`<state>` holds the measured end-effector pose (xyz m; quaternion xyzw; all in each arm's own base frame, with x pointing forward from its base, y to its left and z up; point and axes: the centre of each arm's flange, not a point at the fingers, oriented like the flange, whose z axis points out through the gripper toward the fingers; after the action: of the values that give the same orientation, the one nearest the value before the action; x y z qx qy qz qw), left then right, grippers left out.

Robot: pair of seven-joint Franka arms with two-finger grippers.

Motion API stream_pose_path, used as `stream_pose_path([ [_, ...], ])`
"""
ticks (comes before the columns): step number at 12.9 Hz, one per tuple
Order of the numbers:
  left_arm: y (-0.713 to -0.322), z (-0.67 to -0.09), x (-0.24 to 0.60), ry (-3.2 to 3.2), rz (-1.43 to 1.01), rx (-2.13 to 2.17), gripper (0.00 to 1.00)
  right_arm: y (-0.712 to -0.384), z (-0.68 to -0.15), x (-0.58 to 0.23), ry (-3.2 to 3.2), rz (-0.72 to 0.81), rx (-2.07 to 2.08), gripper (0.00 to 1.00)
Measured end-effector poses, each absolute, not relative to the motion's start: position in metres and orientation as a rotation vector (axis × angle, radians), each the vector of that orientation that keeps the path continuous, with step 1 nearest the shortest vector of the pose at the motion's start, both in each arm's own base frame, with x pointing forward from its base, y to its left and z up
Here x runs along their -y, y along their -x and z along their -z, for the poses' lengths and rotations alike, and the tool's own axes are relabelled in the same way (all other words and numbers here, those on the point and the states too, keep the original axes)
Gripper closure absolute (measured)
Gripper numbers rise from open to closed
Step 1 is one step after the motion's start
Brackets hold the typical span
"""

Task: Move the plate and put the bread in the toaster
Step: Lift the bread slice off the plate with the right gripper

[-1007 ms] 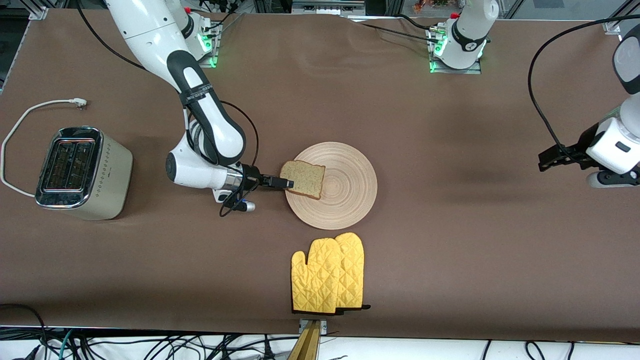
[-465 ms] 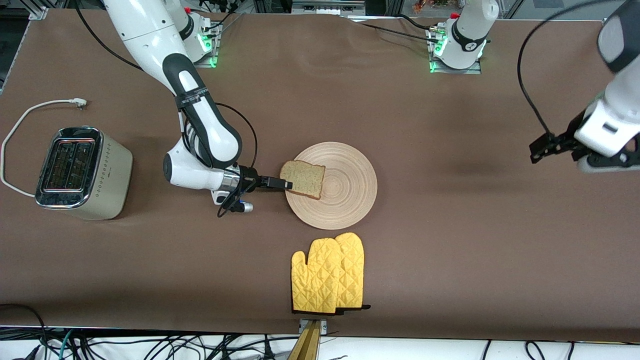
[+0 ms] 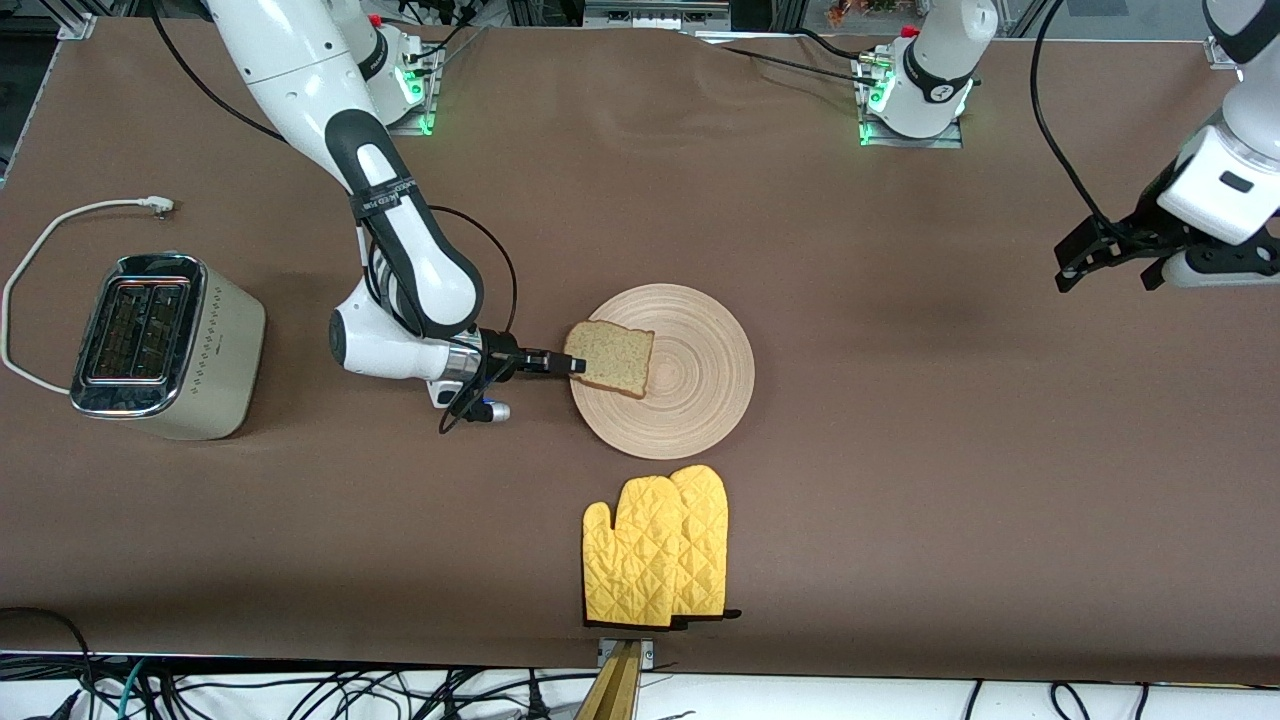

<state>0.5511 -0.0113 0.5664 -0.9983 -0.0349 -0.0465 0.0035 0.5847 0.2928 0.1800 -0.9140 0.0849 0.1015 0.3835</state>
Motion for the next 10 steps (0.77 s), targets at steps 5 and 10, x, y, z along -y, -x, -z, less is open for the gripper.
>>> stream_pose_path([
  [5,-0.552,-0.563,0.012,3.128,0.081,-0.003,0.0,-0.584,-0.178,-0.293,2.331,-0.24,-0.148,0.94],
  [10,-0.562,-0.548,0.009,3.127,0.047,-0.004,0.0,-0.583,-0.18,-0.298,2.328,-0.24,-0.134,0.94],
])
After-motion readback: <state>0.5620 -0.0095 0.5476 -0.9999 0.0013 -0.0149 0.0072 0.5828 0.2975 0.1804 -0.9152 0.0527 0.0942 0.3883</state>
